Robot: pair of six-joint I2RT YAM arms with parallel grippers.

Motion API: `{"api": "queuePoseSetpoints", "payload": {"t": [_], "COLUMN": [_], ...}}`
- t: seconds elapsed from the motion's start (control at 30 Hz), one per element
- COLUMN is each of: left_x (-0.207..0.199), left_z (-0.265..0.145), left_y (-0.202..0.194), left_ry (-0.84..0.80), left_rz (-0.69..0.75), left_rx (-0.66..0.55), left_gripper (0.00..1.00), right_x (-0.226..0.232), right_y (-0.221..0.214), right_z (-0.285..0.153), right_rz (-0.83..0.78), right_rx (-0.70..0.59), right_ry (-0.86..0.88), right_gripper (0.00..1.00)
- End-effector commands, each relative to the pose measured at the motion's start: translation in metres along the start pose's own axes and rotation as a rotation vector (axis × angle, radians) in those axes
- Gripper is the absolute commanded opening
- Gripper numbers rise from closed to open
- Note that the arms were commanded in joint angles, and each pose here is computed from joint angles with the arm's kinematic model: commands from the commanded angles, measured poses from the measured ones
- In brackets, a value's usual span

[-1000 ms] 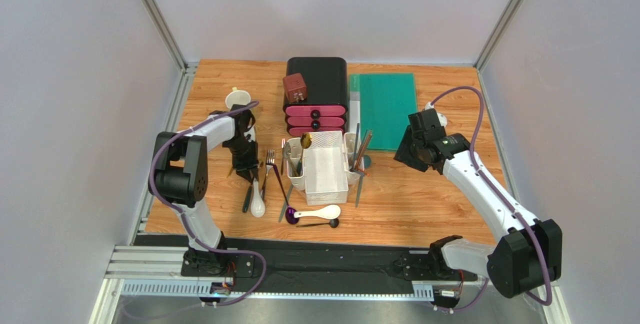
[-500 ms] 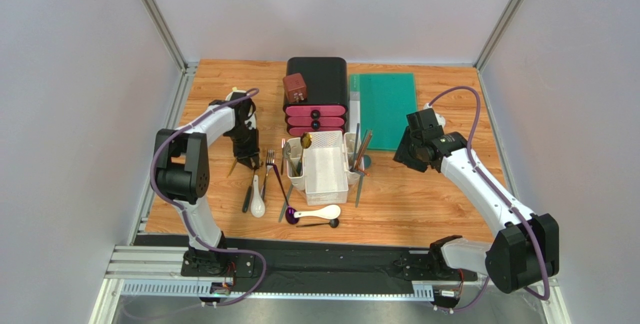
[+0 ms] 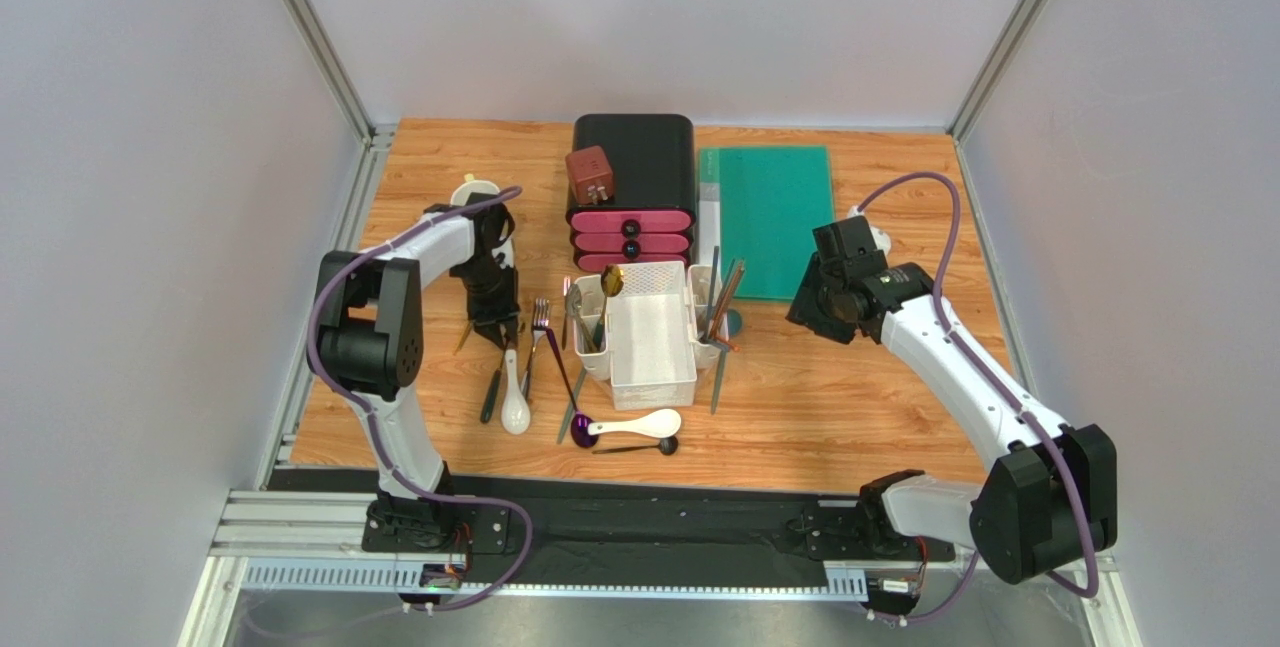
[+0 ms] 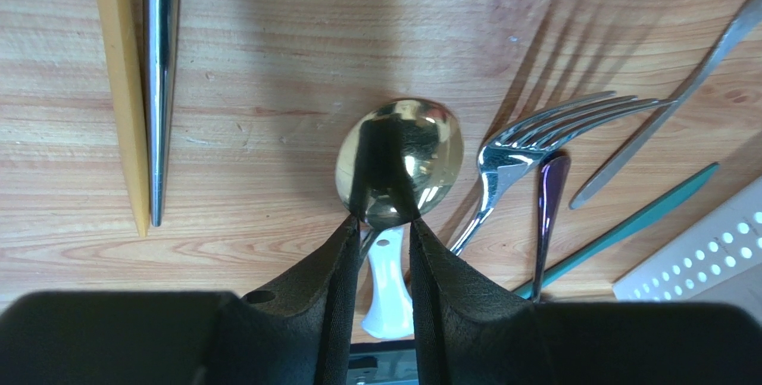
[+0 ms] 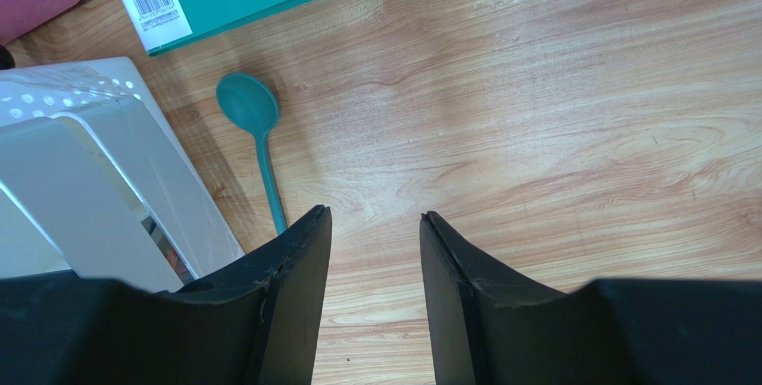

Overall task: Sort the eating utensils into containers
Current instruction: Pick up the spoon from the center of the board.

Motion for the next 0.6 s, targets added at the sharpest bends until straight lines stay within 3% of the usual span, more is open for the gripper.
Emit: {"api": "queuePoseSetpoints", "payload": {"t": [0.0,0.33,0.43,0.57], "left_x": [0.001,0.001,0.001,0.001], "left_z": [0.001,0.007,0.010,0.011], "left_y": [-0.001,0.004,0.005,0.005], "left_ry": [0.008,0.017,0.013,0.014], "left_rz": [0.015,0.003,0.004,0.005], "left_rx": [-0.011,-0.028,-0.020,-0.014], "left_gripper": [0.33,0.28,0.20,0.00], "right_x": [0.004,0.004,0.004,0.004], "right_y": [0.004,0.004,0.004,0.004], "right_z": [0.002,0.002,0.002,0.002], "right_rz": [0.006,0.004,0.003,0.001], "right_rx": [-0.015,-0.011,-0.006,-0.007], "right_ry": [0.013,0.018,0.019,0.018], "right_gripper": [0.45,0.45,0.45,0.45]}}
Point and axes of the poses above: each gripper's point midway between its finger pads, its own z axis out along the fingers, its own x axis along the line the jaws close on, y = z × x, the point moved 8 cm from there along -z, back along the fingers, and after that the axes turned 4 degrees about z, right-handed, at the moved point
